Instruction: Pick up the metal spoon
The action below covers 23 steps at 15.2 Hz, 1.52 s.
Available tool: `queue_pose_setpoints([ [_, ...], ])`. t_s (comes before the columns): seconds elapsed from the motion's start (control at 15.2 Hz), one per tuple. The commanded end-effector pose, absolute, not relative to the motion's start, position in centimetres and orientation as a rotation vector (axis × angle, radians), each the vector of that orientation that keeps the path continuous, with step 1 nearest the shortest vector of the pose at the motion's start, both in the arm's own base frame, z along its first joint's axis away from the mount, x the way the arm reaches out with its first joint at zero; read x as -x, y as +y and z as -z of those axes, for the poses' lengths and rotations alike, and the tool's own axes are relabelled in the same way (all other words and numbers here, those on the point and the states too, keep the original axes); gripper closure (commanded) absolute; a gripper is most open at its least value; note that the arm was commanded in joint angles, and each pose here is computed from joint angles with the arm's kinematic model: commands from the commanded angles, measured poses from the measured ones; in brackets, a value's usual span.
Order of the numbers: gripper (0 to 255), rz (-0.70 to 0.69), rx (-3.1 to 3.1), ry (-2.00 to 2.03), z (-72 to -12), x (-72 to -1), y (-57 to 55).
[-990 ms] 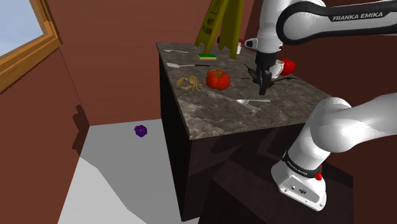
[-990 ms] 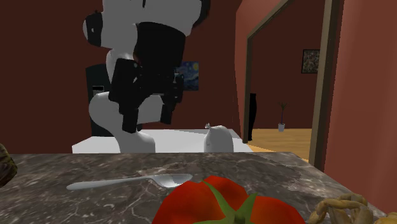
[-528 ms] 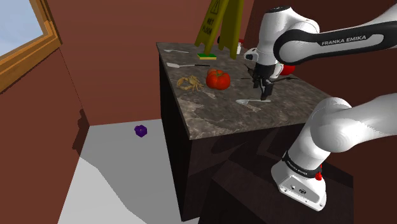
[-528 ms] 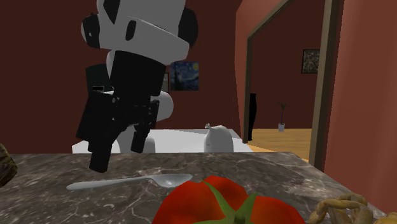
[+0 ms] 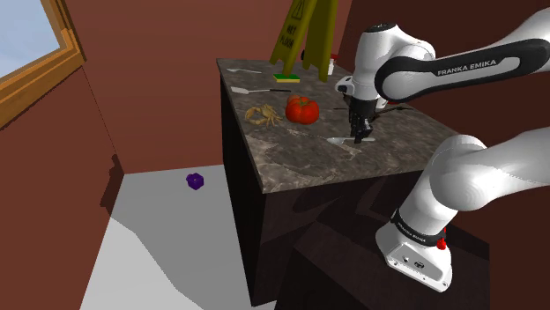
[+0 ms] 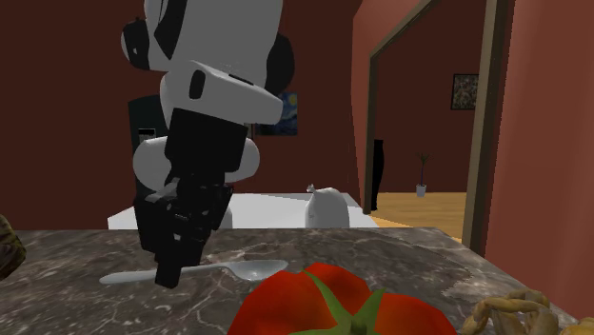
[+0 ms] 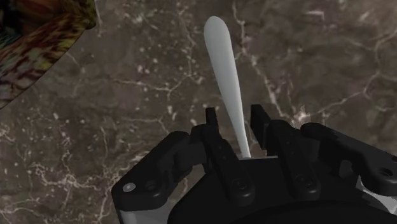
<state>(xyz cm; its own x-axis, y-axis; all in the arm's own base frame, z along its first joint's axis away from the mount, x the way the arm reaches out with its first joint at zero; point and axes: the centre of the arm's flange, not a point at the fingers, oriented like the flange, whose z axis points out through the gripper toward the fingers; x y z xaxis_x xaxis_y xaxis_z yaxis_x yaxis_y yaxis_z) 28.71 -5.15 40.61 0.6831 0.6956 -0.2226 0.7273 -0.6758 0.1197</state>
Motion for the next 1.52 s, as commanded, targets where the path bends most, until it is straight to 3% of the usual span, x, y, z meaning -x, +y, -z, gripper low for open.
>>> queue_pose_setpoints([
  [0.0, 255, 0.235, -2.696, 1.153, -40.5, -28.7, -5.2],
  [0.46, 255, 0.235, -2.696, 1.153, -40.6, -28.7, -5.1],
  [1.45, 255, 0.235, -2.696, 1.153, -48.5, -28.7, -5.1],
])
